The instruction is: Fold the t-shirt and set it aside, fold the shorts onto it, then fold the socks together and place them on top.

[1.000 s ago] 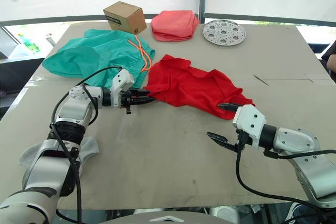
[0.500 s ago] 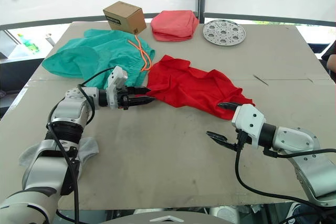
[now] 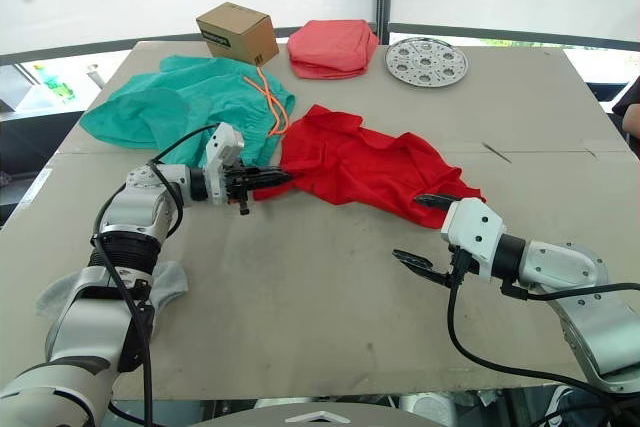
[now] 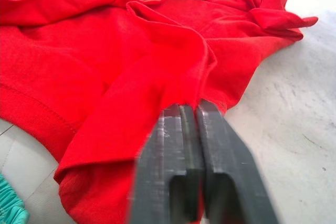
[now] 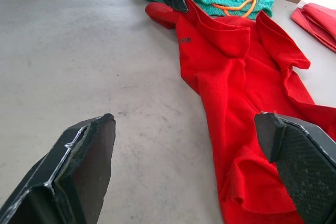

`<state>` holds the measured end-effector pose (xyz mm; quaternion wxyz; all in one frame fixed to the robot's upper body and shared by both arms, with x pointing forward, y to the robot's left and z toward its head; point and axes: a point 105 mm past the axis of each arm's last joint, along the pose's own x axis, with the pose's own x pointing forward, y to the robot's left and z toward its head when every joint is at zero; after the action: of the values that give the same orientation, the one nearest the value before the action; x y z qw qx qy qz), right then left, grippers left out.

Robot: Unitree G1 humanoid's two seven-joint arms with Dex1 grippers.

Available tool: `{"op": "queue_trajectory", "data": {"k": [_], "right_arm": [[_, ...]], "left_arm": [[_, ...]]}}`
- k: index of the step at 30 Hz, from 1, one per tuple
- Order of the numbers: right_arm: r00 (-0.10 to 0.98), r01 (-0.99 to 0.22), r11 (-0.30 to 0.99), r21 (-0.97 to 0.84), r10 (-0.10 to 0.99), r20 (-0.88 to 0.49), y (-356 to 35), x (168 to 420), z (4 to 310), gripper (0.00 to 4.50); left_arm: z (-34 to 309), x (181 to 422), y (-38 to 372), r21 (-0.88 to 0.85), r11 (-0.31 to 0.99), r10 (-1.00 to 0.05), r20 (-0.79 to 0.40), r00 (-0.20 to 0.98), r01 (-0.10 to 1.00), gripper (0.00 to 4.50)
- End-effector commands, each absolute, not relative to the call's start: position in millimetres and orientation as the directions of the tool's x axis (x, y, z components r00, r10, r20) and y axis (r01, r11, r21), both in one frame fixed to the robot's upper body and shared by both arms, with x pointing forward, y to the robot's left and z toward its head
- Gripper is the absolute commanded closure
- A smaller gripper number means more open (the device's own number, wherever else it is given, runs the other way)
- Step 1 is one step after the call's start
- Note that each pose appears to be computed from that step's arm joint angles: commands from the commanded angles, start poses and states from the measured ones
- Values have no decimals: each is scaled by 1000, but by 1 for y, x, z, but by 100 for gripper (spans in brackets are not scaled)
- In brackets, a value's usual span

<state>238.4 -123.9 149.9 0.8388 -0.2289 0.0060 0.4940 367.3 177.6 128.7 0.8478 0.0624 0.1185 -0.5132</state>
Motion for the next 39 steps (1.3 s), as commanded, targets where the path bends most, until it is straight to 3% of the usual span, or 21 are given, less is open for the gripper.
{"op": "queue_trajectory", "data": {"k": [1,9,12,15,21,24,27,30,37,39], "right_arm": [[507,-820,396,-414,837,-205,-121,236,159,0],[576,-801,471,-370,775,-260,-132,253,151,0],[661,-748,551,-369,666,-346,-154,281,145,0],[677,-736,575,-358,628,-383,-161,298,147,0],[570,-818,384,-429,647,-507,-153,305,138,0],[524,-847,355,-396,683,-509,-145,305,138,0],[556,-828,392,-402,670,-491,-138,320,136,0],[568,-821,417,-390,668,-481,-137,327,136,86],[534,-842,371,-391,675,-510,-135,324,132,430],[528,-846,370,-384,676,-514,-136,323,132,447]], "left_arm": [[149,369,176,-20,463,-873,-187,451,886,447],[170,369,179,-160,468,-884,-86,460,869,447],[176,365,177,-108,461,-887,-94,452,881,447],[179,357,172,-67,447,-893,-97,440,892,447],[179,341,163,-34,455,-888,-85,451,890,447],[177,336,165,-23,472,-879,-90,468,882,447],[178,329,167,-15,490,-869,-85,488,871,447],[179,325,167,-12,497,-865,-84,494,868,450],[177,323,171,-9,518,-852,-88,515,855,450],[176,323,173,-7,522,-850,-90,520,853,450]]}}
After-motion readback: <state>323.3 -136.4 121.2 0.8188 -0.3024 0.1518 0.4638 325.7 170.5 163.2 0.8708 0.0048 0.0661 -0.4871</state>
